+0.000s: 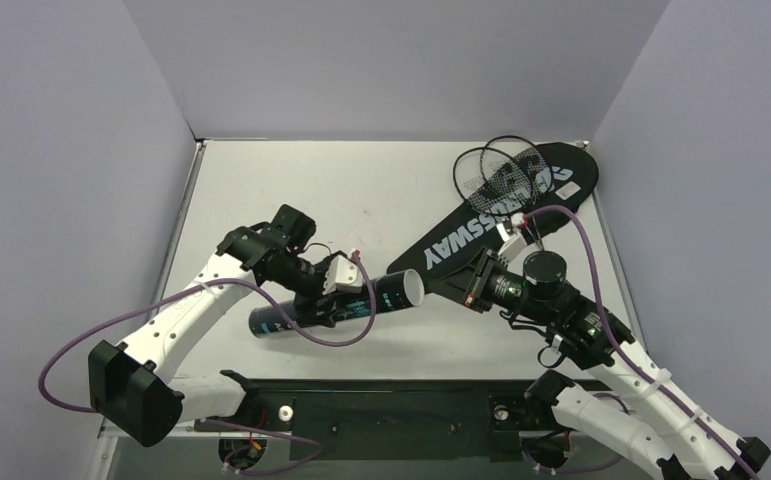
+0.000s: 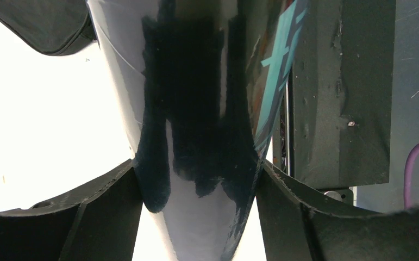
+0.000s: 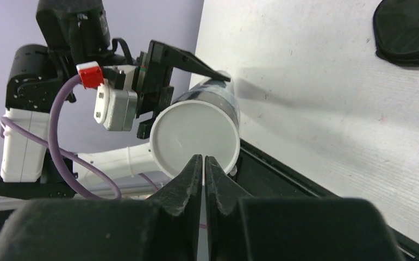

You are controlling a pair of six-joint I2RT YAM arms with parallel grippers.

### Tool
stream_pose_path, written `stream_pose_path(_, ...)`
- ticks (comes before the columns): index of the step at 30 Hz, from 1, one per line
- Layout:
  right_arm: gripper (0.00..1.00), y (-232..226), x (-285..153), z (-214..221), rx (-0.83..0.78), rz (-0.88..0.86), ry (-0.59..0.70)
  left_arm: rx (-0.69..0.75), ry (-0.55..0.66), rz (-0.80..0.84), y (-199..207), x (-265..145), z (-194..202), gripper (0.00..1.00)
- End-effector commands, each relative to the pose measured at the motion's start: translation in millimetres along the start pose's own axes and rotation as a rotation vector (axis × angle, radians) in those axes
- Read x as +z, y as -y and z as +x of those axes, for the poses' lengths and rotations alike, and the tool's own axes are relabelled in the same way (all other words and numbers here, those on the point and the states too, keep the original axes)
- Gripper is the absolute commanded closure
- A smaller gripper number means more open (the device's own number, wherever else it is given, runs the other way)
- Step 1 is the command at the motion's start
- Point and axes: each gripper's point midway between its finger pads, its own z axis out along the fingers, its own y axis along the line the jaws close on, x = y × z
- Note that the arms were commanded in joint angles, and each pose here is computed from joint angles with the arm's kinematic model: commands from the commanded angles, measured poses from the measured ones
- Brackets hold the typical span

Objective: Pack up the badminton gear
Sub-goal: Close the lid on the shuttle tube.

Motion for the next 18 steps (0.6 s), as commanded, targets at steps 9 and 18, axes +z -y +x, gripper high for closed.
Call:
stream_pose_path(9,1.0,-20,38,27,-0.05,-0.047,-0.099,0.059,0.084,-0.014,0,-10,-29,0.83)
stream_pose_path(18,0.68,-1,22,-12,-0.036,0.066,0.01,-0.128,0.035,-0.197,-53,-14,-4,0.82)
